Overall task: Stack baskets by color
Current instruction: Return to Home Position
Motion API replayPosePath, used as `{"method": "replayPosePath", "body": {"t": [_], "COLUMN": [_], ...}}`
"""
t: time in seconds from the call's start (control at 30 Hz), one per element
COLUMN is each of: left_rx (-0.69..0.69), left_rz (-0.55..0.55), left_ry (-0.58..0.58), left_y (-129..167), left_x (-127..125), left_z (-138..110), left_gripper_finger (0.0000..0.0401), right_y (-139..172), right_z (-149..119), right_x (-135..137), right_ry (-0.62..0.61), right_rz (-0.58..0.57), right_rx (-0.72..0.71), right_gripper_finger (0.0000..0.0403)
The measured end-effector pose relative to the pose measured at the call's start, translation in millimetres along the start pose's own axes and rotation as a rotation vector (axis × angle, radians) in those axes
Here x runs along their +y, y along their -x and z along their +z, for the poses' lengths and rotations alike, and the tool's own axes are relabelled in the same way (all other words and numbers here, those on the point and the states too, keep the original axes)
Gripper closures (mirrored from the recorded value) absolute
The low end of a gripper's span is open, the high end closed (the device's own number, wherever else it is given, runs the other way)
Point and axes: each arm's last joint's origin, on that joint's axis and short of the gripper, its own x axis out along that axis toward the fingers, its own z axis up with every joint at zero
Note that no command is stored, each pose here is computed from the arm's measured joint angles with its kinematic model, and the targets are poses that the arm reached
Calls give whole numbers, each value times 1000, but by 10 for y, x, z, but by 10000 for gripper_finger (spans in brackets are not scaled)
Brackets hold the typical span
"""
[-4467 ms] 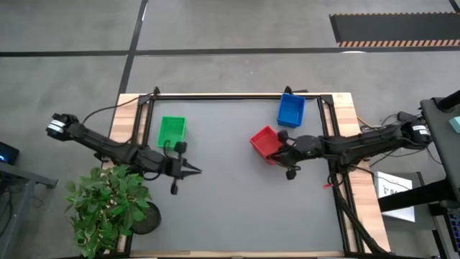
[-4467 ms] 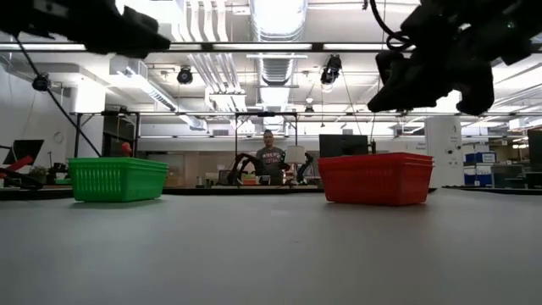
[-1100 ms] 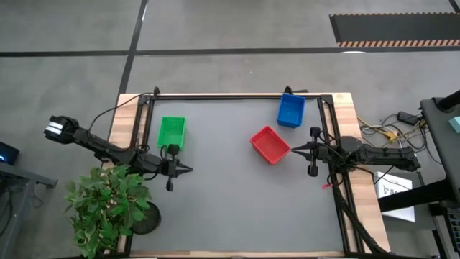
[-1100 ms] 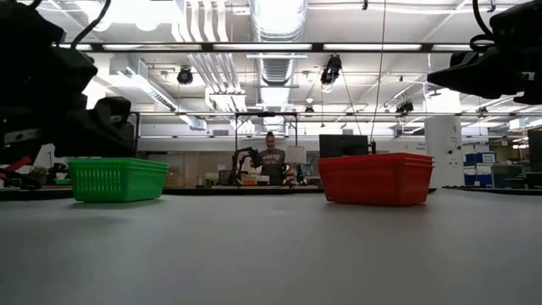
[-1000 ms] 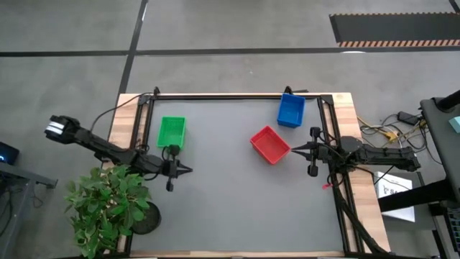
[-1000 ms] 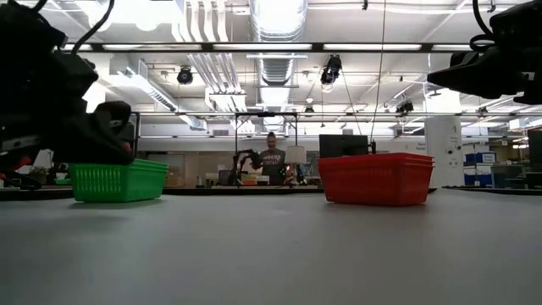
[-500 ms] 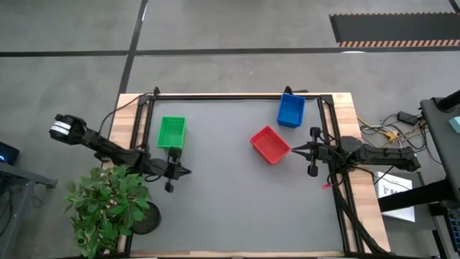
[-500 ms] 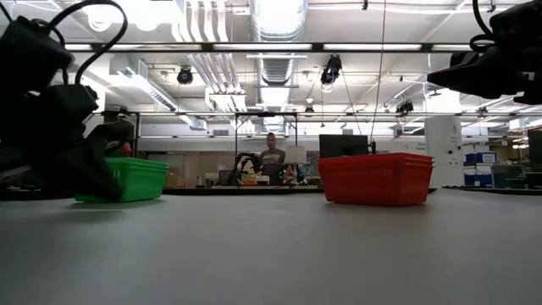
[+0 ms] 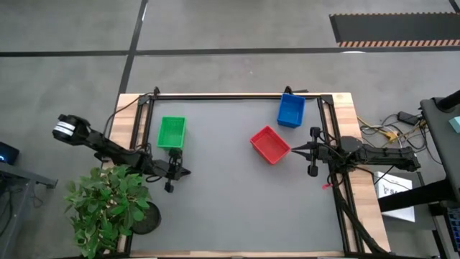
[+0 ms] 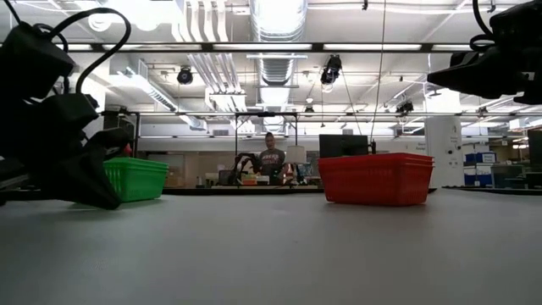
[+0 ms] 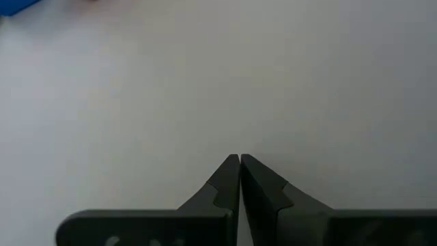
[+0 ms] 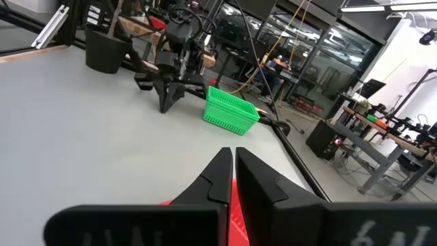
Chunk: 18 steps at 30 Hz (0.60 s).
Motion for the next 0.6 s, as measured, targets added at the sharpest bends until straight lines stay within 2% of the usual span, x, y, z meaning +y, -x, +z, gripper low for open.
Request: {"method": "replayPosePath", "body": {"t": [0.3,0.6], "left_rx": [-81,-101], "left_rz": [19,24], "left_ry": [25,32], "left_y": [8,-11], "left_x": [25,40], "left_z": [90,174], "left_gripper_finger": [399,399], "right_y": [1,0], "right_z": [1,1], "right_x": [0,-1], "right_ry": [0,0], "right_rz": [0,0], "right_rx": [-1,0], "right_gripper_finger": [390,390]}}
